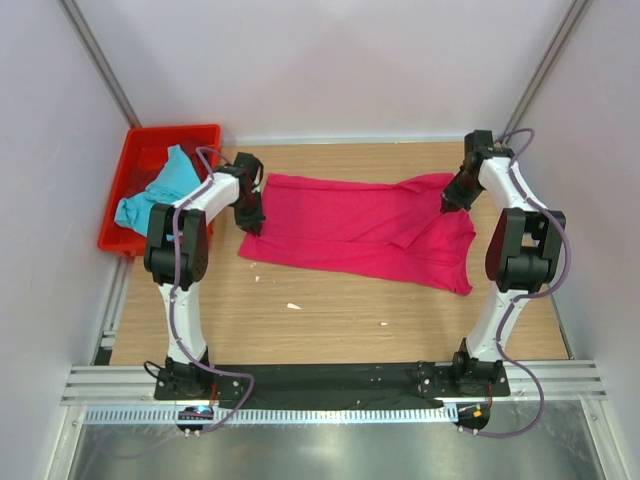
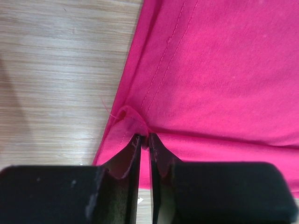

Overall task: Fold and stack the t-shirts
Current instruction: Fold the tshirt

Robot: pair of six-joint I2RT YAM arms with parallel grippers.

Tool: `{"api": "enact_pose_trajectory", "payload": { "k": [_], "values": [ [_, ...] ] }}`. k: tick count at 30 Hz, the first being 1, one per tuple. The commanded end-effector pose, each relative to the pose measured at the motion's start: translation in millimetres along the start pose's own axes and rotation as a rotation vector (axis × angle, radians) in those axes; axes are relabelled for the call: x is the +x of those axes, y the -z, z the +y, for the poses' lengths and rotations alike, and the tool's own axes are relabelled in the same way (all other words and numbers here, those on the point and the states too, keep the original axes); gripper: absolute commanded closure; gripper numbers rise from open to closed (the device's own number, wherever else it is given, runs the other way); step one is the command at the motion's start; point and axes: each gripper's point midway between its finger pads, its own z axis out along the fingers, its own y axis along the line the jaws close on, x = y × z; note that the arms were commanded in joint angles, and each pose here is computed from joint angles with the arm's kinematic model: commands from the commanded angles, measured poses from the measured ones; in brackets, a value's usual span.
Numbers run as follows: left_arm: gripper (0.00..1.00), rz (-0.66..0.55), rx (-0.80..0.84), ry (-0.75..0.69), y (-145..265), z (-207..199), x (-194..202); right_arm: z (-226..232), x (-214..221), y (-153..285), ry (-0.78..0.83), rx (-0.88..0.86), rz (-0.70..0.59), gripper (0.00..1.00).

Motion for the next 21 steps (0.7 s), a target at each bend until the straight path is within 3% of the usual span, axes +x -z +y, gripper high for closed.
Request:
{"api": "enact_pose_trajectory", "payload": {
  "k": [1,13,21],
  "values": [
    [0.87,-0.041,0.005,0.006,8.8,-4.4,-15.0,8.4,-8.9,16.3,-0.015,-0.039,-0.03,0.99],
    [0.93,-0.072,0.019,0.026,17.1,-7.6,-19.3,-13.8,-14.5,20.4,0.004,0.052,-0.074,0.99],
    [0.85,-0.069,0.006,0.026,12.6,-5.1,-18.0,-21.1,-12.9,18.7,-0.007,0.06,-0.068,0.99]
  ]
}}
